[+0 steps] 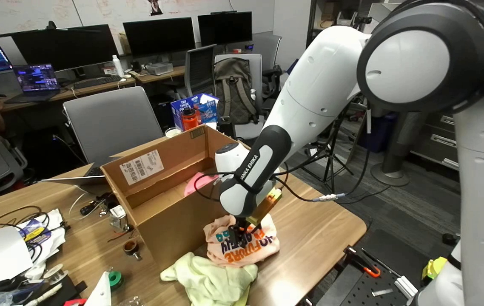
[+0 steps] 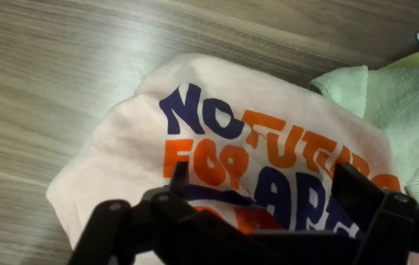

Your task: Put the peach and pink shirt and the green towel in the box respectively

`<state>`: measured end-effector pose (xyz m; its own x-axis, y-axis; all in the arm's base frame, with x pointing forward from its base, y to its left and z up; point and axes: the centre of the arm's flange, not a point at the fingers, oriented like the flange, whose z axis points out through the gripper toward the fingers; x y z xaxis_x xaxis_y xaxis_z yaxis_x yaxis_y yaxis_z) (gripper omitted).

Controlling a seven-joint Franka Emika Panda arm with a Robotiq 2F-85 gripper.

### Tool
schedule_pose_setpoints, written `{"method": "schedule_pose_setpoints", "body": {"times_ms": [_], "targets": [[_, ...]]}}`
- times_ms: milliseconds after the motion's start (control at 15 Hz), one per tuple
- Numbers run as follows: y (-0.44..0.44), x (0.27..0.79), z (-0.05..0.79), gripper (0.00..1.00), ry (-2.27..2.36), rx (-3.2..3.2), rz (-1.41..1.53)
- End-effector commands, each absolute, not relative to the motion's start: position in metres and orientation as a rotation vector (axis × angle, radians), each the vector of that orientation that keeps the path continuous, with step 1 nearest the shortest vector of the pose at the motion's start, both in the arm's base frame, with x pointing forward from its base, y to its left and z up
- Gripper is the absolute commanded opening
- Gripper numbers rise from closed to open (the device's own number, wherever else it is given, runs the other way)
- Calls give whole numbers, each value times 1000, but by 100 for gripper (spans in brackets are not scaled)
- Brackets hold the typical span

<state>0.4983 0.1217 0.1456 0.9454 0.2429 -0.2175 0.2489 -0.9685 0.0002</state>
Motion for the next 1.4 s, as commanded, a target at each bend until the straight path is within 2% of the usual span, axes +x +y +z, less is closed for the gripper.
{"method": "schedule_pose_setpoints", "body": {"times_ms": [0,1000,1067,1133,1333], "targets": [[118,509,141,100,404,3085,-336],[91,513,111,100,423,3107,-418],[91,513,112,91,427,3108,-415],[91,513,114,74,430,3109,-408],[92,515,120,51,438,3110,-388]]}}
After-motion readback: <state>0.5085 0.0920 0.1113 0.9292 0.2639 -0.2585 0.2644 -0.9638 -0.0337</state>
